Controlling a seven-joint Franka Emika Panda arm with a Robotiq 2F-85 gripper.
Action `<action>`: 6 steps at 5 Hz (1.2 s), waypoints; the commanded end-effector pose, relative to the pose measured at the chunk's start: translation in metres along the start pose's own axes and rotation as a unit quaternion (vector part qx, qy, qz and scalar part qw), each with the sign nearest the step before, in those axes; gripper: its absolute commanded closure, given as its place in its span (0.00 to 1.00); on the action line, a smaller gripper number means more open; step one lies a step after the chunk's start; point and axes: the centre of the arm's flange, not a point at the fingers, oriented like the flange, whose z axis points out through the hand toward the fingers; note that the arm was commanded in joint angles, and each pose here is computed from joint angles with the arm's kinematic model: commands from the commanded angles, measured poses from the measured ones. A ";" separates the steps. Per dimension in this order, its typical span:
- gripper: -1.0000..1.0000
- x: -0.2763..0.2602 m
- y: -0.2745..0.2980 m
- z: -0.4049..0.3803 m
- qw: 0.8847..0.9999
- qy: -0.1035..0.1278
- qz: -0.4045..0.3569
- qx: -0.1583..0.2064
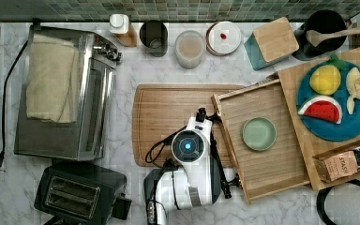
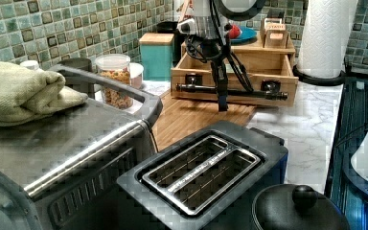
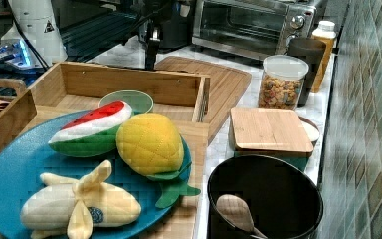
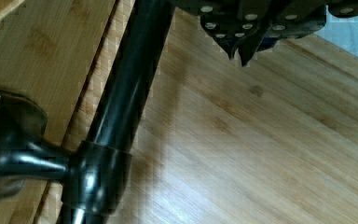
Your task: Close the drawer.
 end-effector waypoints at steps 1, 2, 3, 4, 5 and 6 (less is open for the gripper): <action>1.00 -0.051 0.072 -0.011 0.999 0.027 0.016 -0.016; 1.00 -0.065 0.111 -0.008 0.999 0.029 0.026 -0.013; 1.00 -0.075 0.169 0.002 0.999 0.045 0.024 -0.005; 1.00 -0.092 0.220 -0.002 0.997 0.068 0.041 -0.013; 1.00 -0.117 0.265 -0.016 0.996 0.060 0.065 0.011; 1.00 -0.135 0.292 -0.032 0.994 0.054 0.099 0.000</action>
